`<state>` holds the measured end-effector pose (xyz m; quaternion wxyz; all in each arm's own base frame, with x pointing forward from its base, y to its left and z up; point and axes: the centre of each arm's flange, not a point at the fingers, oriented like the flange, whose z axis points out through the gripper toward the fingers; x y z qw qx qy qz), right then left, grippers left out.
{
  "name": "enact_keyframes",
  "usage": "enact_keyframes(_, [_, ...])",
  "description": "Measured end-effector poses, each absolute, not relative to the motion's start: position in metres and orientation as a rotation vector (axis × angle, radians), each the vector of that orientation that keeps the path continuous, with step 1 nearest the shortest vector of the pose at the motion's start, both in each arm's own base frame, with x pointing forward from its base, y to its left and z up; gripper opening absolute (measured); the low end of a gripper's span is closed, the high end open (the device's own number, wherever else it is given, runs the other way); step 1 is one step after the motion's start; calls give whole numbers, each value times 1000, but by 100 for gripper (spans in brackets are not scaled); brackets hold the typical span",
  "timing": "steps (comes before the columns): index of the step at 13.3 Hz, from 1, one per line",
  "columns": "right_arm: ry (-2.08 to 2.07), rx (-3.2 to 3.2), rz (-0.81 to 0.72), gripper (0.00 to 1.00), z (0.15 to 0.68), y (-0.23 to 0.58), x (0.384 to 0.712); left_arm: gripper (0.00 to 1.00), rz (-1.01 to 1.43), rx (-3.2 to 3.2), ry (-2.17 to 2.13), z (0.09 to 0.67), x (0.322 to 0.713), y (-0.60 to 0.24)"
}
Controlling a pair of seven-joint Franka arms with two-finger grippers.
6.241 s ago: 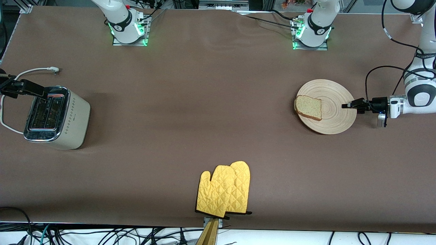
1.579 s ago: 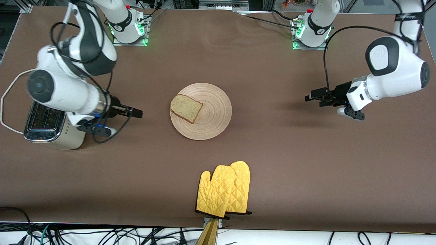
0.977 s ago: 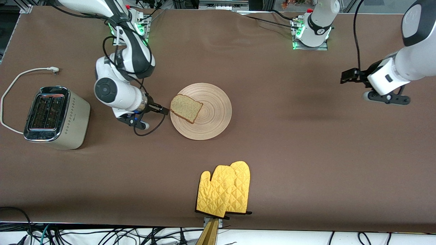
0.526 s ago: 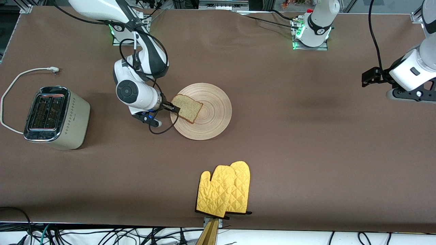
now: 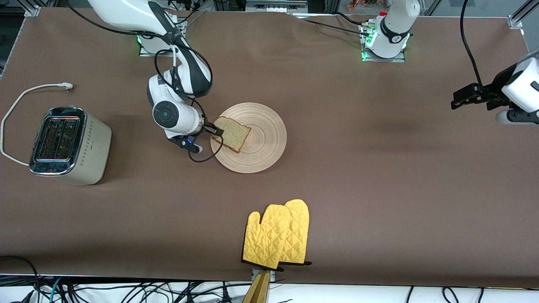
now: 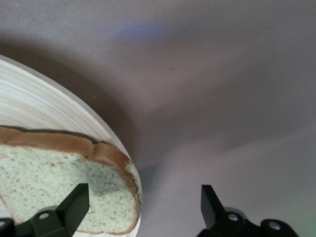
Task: Move plate and put bread in toaster
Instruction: 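Grasp the bread slice edge with the right gripper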
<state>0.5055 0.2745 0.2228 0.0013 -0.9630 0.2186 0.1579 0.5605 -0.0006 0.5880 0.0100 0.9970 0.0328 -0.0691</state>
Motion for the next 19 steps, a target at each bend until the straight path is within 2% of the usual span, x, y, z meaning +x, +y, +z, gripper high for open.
enact_keyframes(4, [673, -3026, 505, 99, 221, 279, 501, 100, -222, 3112, 190, 586, 562, -3])
enact_keyframes(5, [671, -3027, 505, 96, 221, 279, 501, 100, -225, 3112, 199, 585, 562, -3])
enact_keyframes(9, [659, -3027, 500, 48, 223, 284, 499, 100, -229, 3111, 204, 583, 563, -2])
enact_keyframes(11, [642, -3031, 498, 28, 223, 290, 496, 100, -229, 3111, 204, 583, 563, -2])
enact_keyframes(12, [634, -3034, 498, 28, 223, 292, 494, 100, -229, 3111, 205, 583, 563, -2])
enact_keyframes(13, [629, -3036, 498, 21, 223, 294, 493, 100, -229, 3111, 205, 583, 563, -2])
enact_keyframes(14, [625, -3037, 498, 8, 223, 296, 492, 100, -230, 3111, 205, 583, 563, -2])
enact_keyframes(15, [622, -3038, 498, 3, 223, 297, 492, 100, -231, 3111, 206, 583, 563, -2])
enact_keyframes(19, [619, -3033, 483, 3, 227, 299, 495, 100, -237, 3110, 213, 581, 564, 1])
